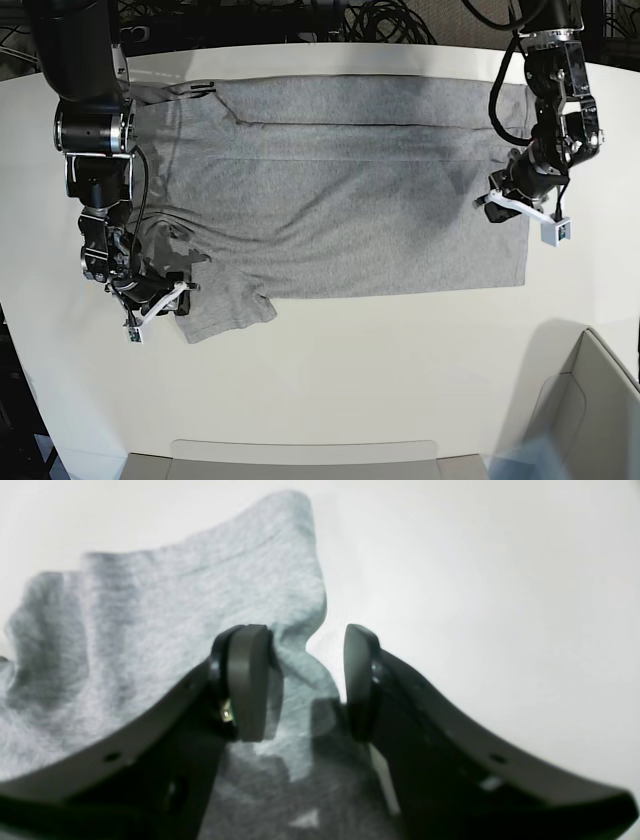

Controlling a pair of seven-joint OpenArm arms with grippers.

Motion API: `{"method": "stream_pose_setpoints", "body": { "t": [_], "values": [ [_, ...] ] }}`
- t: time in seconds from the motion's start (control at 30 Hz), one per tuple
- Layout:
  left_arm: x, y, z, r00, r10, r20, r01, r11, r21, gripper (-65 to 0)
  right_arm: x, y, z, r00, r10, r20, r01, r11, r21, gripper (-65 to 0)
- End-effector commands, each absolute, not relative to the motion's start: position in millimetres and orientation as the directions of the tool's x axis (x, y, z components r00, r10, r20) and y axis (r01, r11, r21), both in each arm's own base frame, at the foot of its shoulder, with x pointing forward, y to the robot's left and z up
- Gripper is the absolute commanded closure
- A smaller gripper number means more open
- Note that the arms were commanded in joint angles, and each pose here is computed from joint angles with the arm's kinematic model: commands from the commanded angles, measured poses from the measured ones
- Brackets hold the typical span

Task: Fold the T-shirt properly
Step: 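Open both grippers and reach to the hem corners of the shirt, then grasp the hem corners with both grippers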

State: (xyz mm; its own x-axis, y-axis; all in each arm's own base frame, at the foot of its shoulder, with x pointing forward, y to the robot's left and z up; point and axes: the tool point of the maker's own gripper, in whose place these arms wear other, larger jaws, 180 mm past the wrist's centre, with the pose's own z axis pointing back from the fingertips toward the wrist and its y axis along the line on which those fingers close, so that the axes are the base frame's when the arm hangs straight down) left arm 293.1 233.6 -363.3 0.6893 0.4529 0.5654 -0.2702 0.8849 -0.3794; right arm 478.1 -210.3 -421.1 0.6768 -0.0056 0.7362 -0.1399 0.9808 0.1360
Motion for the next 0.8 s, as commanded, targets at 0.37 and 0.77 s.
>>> {"method": "stream_pose_setpoints", "body": {
  "t": [0.37,0.77],
  "values": [
    [365,285,-343,0.554,0.525,0.646,-0.338,0.851,-0.402,-20.9,476,-176,-421,0.715,0.058,0.696,-0.219,0.965,0.145,-24.9],
    [422,325,-383,0.6,0.471,0.646,-0.36,0.881,-0.308,-21.0,478,-177,-415,0.71,0.075,0.7,-0.237,0.962,0.138,-24.9]
  ]
}}
